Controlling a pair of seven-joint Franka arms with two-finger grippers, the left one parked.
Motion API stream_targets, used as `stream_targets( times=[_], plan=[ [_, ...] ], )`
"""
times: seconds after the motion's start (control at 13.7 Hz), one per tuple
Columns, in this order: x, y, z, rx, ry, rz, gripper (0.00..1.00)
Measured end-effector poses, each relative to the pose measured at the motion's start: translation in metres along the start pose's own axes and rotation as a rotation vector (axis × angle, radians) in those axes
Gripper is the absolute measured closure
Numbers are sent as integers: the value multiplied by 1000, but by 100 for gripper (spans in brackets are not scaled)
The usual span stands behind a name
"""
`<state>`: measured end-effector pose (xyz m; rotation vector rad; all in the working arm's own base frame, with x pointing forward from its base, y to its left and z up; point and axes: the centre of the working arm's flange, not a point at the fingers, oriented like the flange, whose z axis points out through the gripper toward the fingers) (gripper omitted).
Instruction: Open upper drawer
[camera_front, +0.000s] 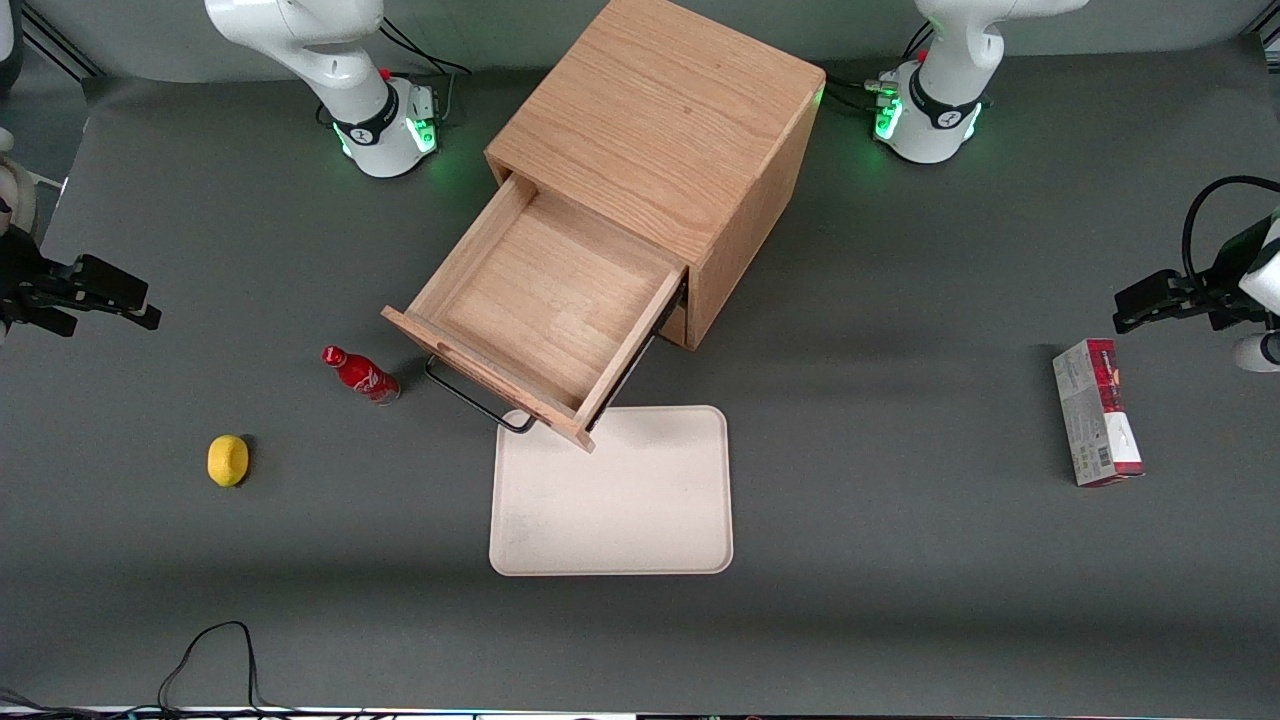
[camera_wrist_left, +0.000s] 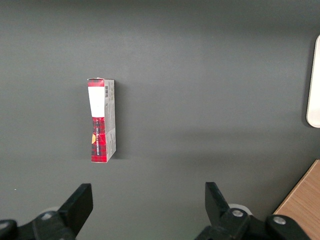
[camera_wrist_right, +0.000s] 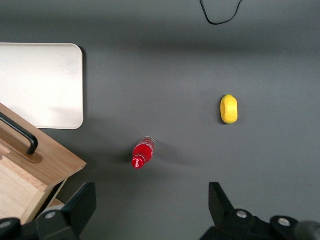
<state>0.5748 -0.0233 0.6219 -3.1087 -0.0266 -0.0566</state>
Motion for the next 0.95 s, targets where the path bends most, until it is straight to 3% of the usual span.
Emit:
stream_targets(
  times=[0.95],
  plan=[
    [0, -4, 7, -37, -14, -5, 0]
  ],
)
